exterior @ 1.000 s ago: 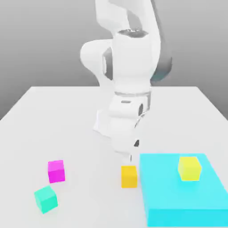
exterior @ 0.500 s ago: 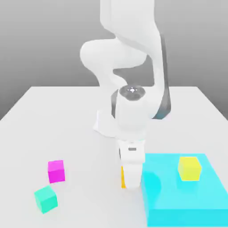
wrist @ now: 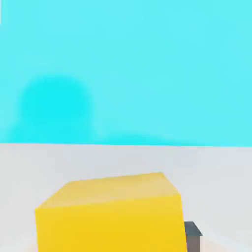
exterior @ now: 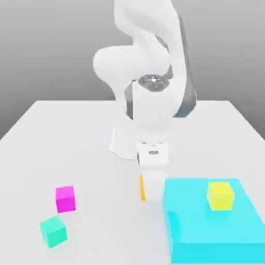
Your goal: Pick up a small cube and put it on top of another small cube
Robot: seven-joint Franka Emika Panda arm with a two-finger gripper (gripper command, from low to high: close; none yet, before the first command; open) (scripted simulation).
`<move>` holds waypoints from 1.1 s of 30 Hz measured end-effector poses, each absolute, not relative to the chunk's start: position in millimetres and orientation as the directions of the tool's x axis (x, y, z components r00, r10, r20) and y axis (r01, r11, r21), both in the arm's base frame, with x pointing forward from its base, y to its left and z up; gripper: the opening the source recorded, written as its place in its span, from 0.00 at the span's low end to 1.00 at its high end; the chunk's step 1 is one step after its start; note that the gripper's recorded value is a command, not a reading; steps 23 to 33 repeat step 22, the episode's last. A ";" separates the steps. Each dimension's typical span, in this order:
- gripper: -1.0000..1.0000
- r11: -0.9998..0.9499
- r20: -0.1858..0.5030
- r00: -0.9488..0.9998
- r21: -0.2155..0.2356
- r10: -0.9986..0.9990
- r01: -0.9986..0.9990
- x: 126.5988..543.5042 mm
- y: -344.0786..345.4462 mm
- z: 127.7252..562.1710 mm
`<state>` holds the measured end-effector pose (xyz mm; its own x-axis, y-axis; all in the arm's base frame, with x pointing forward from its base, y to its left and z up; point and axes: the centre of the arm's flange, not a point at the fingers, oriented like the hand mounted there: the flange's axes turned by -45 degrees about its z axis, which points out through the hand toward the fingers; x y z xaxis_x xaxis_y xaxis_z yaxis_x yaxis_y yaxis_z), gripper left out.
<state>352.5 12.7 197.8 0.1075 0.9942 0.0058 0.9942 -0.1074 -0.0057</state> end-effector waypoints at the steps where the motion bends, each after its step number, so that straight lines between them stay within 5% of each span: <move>1: 0.00 -0.159 0.007 0.159 -0.007 0.987 0.987 360.6 -2.3 200.4; 13: 0.00 -0.631 0.002 0.631 -0.003 0.775 0.775 415.8 -185.6 235.0; 18: 0.00 -0.645 0.001 0.645 -0.001 0.765 0.765 419.1 -192.7 184.7; 19: 1.00 -0.645 0.000 0.645 -0.002 0.764 0.764 418.5 -192.8 178.2; 33: 1.00 -0.645 0.000 0.645 -0.002 0.764 0.764 418.5 -192.8 178.2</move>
